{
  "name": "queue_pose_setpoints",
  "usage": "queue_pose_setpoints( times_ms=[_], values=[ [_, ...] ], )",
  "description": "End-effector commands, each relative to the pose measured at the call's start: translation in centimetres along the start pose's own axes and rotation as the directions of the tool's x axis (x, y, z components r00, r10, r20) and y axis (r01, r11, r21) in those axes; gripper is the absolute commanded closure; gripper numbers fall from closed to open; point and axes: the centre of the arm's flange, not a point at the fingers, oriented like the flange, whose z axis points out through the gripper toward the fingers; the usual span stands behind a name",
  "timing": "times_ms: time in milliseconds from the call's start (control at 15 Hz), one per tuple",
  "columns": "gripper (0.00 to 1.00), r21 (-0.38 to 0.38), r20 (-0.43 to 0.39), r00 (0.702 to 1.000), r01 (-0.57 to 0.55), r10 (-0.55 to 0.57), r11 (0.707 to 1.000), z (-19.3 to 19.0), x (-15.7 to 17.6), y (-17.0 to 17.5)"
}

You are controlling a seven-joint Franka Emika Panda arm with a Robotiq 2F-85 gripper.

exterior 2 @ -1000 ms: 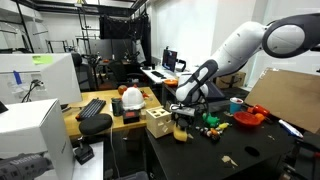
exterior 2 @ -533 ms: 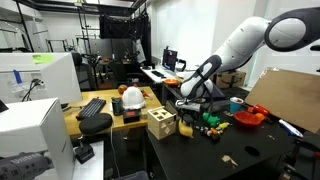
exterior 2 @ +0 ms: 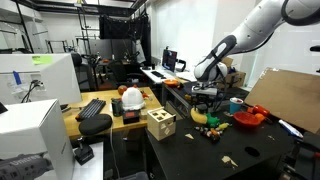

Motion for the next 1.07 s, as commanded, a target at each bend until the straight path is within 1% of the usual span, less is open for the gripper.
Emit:
queue_pose_setpoints(
  times_ms=[0, 333, 467, 533, 667, 1000],
  values=[
    [0.50, -0.007, 0.047, 0.997, 0.063, -0.062, 0.998, -0.3, -2.2, -0.7],
    [0.50, 0.038, 0.098, 0.983, 0.151, -0.154, 0.988, 1.6, -5.5, -4.7],
    [0.50, 0.073, 0.128, 0.969, 0.201, -0.209, 0.977, 1.3, -7.3, -5.0],
    [0.25, 0.041, 0.092, 0.982, 0.163, -0.166, 0.986, 2.1, -6.7, -4.6],
    [0.25, 0.055, 0.103, 0.975, 0.192, -0.197, 0.980, 2.1, -7.7, -5.2],
    [0.25, 0.057, 0.104, 0.975, 0.191, -0.196, 0.980, 2.1, -7.4, -5.1]
  ],
)
